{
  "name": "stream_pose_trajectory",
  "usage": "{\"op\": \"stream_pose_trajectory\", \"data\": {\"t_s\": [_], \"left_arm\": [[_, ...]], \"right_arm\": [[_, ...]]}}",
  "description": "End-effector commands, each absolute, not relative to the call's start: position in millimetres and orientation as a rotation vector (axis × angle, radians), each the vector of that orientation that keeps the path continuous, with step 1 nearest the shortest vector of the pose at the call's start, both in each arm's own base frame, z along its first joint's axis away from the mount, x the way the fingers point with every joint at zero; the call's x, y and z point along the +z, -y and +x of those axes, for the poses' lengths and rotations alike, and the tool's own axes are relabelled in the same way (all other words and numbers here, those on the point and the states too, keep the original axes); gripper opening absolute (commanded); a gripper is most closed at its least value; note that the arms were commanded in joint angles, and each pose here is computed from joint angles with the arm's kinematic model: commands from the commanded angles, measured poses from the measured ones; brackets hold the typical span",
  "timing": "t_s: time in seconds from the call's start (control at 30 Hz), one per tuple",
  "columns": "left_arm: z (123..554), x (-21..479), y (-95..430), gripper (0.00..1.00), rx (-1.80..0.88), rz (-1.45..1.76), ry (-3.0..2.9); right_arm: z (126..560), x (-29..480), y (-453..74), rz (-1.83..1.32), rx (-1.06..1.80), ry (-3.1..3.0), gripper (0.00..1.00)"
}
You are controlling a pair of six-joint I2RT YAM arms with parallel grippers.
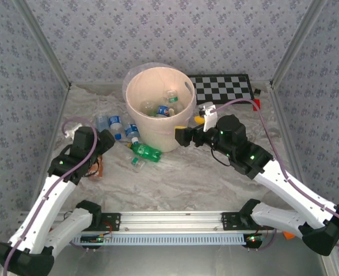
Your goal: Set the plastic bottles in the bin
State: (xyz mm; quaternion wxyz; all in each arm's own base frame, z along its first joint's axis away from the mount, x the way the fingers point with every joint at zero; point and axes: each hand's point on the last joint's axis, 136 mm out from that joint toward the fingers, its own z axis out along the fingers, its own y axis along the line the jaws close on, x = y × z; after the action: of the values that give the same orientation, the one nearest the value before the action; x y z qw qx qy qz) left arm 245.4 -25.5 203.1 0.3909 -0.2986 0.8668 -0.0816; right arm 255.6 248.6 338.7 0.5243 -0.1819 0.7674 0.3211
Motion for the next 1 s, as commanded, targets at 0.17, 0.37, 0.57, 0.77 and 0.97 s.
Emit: {"op": "stream_pose_trajectory", "data": {"t_s": [0.17, 0.37, 0.57, 0.77, 0.97], "left_arm": [[225, 129, 1, 1.00, -0.171, -0.960, -2.327], [227, 94, -10, 1.00, -0.183, -1.055, -2.380], [232, 71, 2, 0.99, -0.267, -1.075, -2.468], [227, 62, 8, 0.91, -0.308, -1.108, -2.493], [222, 48, 11, 0.86, -0.328, -1.123, -2.505]], "right_arm": [[255, 338, -252, -0.481, 0.767, -1.775, 1.00], [253, 333, -246, -0.467, 0.769, -1.780, 1.00], [254, 330, -241, -0.450, 0.765, -1.783, 1.00], [255, 328, -240, -0.435, 0.773, -1.789, 1.00], [257, 327, -238, -0.422, 0.772, -1.795, 1.00]]}}
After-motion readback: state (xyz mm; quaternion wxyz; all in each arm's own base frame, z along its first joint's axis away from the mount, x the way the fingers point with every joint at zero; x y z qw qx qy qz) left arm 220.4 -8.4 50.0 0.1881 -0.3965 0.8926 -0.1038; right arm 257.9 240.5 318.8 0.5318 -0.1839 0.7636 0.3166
